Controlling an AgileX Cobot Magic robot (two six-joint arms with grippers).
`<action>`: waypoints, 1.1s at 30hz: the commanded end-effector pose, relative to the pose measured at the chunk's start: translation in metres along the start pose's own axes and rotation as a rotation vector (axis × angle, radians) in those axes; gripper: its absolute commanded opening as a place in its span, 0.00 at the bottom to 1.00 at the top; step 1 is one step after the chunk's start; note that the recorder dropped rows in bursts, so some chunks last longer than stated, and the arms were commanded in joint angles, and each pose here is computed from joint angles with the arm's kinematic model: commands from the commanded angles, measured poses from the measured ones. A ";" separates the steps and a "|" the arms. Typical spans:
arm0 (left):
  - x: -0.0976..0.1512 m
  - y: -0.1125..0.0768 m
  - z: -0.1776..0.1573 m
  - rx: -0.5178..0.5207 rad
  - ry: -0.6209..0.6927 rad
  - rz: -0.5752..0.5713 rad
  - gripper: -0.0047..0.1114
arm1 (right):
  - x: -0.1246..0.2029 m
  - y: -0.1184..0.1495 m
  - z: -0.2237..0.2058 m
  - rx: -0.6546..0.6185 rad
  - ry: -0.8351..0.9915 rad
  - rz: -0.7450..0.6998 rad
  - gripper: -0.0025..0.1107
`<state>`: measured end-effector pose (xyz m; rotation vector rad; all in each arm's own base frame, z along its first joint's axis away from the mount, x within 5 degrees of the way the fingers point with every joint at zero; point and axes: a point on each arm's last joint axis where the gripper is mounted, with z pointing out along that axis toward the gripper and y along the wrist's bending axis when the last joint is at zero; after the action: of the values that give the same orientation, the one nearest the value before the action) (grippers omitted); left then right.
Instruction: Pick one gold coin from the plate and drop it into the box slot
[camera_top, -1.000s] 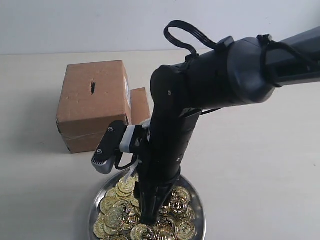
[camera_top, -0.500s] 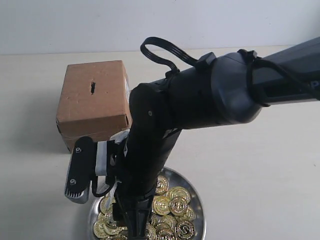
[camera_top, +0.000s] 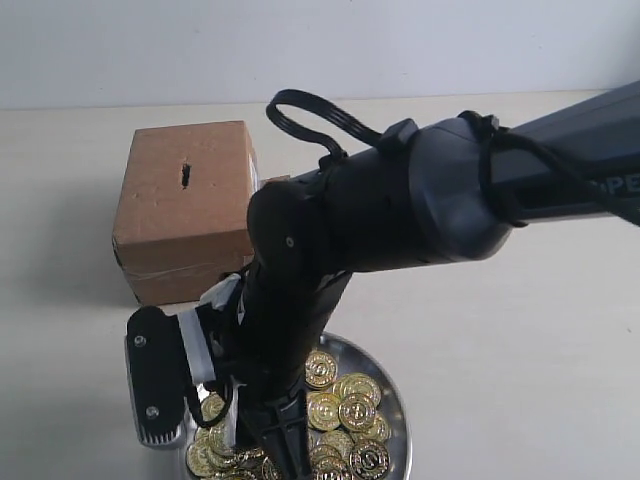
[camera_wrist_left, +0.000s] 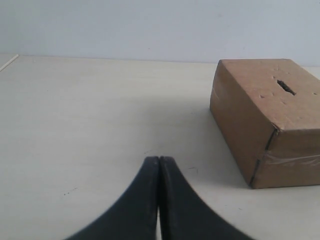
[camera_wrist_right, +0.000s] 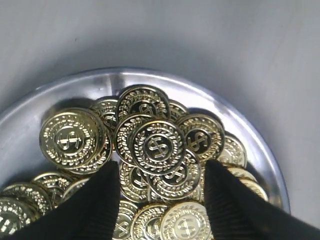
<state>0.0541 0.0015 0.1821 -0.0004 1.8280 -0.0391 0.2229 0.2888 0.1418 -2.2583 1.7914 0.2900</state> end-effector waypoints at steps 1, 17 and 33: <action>0.000 0.000 0.000 -0.001 -0.006 -0.007 0.05 | -0.001 0.000 0.002 -0.002 0.008 -0.161 0.42; 0.000 0.000 0.000 -0.001 -0.006 -0.007 0.05 | 0.002 -0.003 0.020 0.009 0.029 -0.362 0.41; 0.000 0.000 0.000 -0.001 -0.006 -0.007 0.05 | -0.006 -0.001 0.025 0.039 0.011 -0.393 0.39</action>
<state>0.0541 0.0015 0.1821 -0.0004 1.8280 -0.0391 0.2213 0.2998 0.1184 -2.5297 1.3174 0.1699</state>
